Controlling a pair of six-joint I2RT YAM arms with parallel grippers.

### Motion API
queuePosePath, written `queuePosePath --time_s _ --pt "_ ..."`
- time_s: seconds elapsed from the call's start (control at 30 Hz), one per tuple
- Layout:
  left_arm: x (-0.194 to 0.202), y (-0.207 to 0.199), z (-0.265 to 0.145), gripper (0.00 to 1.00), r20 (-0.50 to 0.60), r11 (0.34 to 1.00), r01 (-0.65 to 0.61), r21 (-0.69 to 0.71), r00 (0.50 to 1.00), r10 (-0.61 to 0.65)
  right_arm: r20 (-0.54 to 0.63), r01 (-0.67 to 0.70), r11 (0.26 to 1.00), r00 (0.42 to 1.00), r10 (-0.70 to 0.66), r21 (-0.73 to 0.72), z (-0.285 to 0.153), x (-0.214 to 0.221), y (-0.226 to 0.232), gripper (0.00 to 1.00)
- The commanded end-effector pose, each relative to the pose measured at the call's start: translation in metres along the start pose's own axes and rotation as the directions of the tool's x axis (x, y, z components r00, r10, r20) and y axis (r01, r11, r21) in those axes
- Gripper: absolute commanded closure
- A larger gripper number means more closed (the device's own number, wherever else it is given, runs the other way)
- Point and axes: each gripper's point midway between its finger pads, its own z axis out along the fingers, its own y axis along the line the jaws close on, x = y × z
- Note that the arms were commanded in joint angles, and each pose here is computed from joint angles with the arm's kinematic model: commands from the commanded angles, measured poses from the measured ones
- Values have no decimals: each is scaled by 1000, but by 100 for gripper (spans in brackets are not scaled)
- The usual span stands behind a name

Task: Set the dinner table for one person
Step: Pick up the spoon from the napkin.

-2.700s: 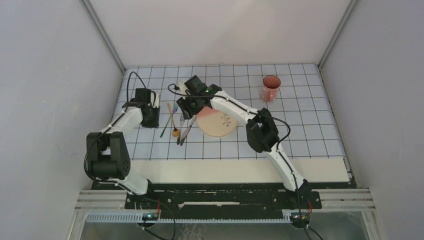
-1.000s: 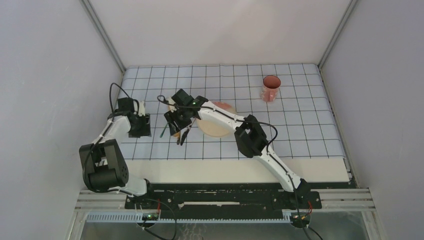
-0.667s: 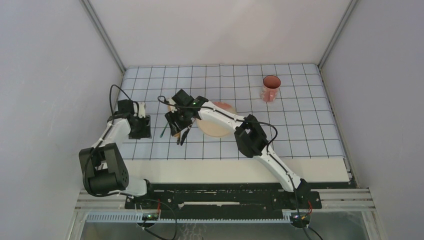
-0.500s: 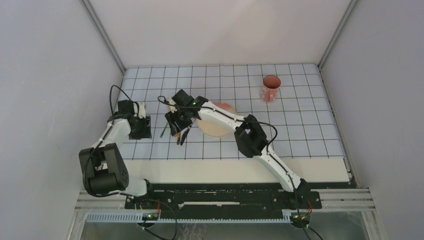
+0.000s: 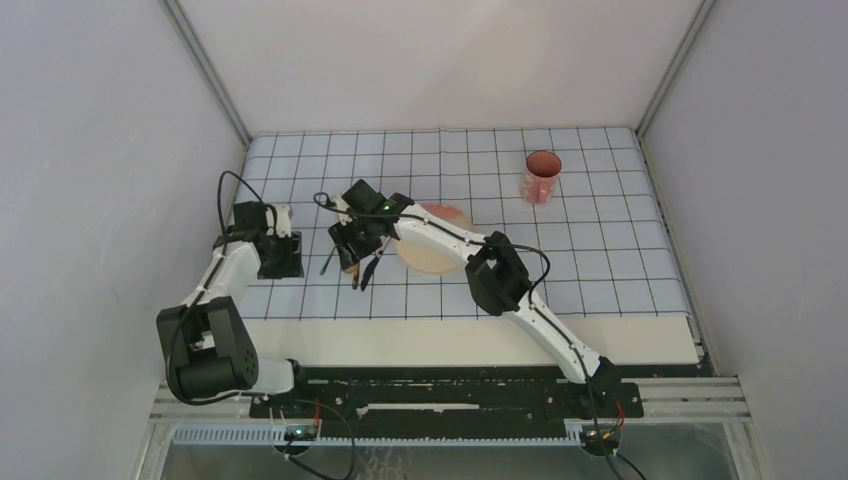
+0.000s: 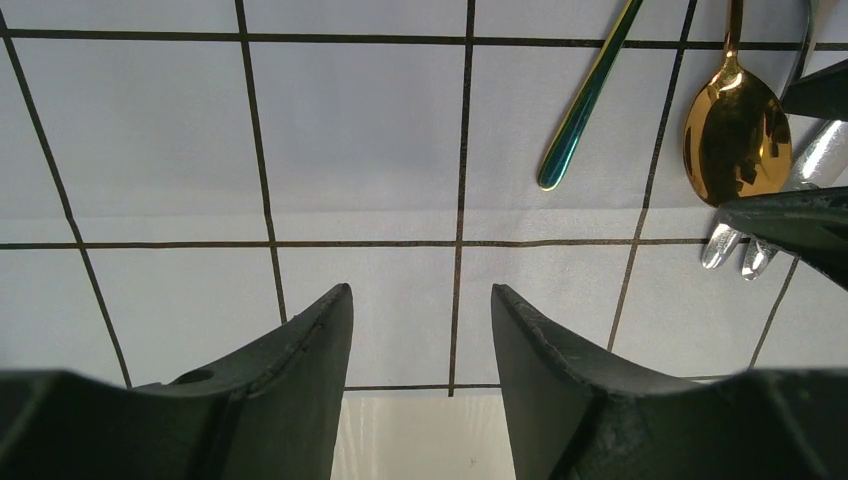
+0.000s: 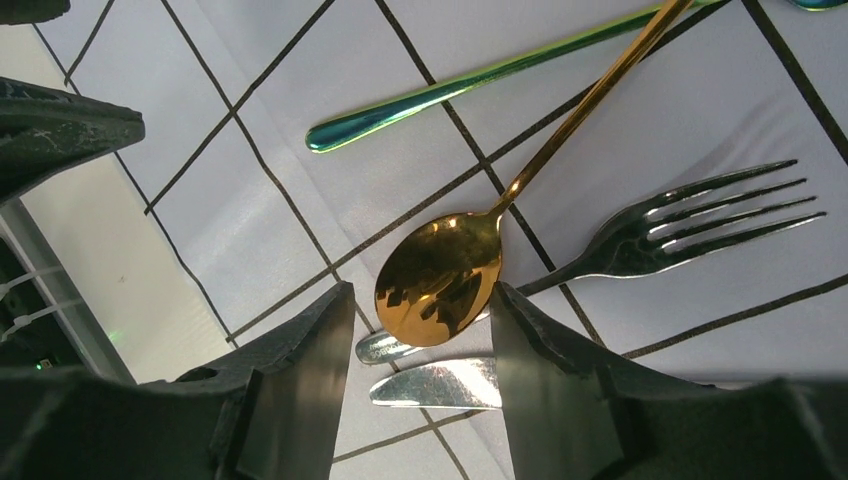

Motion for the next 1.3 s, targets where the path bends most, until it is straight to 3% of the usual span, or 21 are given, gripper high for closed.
queuePosePath --time_s 0.0,0.37,0.7,1.07,1.17,1.27 --pt "2 0 -4 42 12 1000 -24 11 1000 24 46 36 999 998 -34 -30 1 -15 14 40" --pt "6 0 -7 43 6 999 -36 5 999 36 2 8 999 1000 -8 -34 4 -2 12 45" --pt "5 -2 -9 42 14 999 -27 19 1000 27 16 57 997 998 -58 60 13 0 5 43" --pt "3 -5 -17 42 21 999 -35 31 999 35 -10 47 999 999 -47 23 26 9 15 46" --pt "2 -5 -18 42 20 999 -35 35 999 34 -16 47 999 999 -47 24 26 11 15 50" --pt "2 -6 -18 42 20 999 -33 37 999 33 -29 43 999 999 -42 21 28 16 14 64"
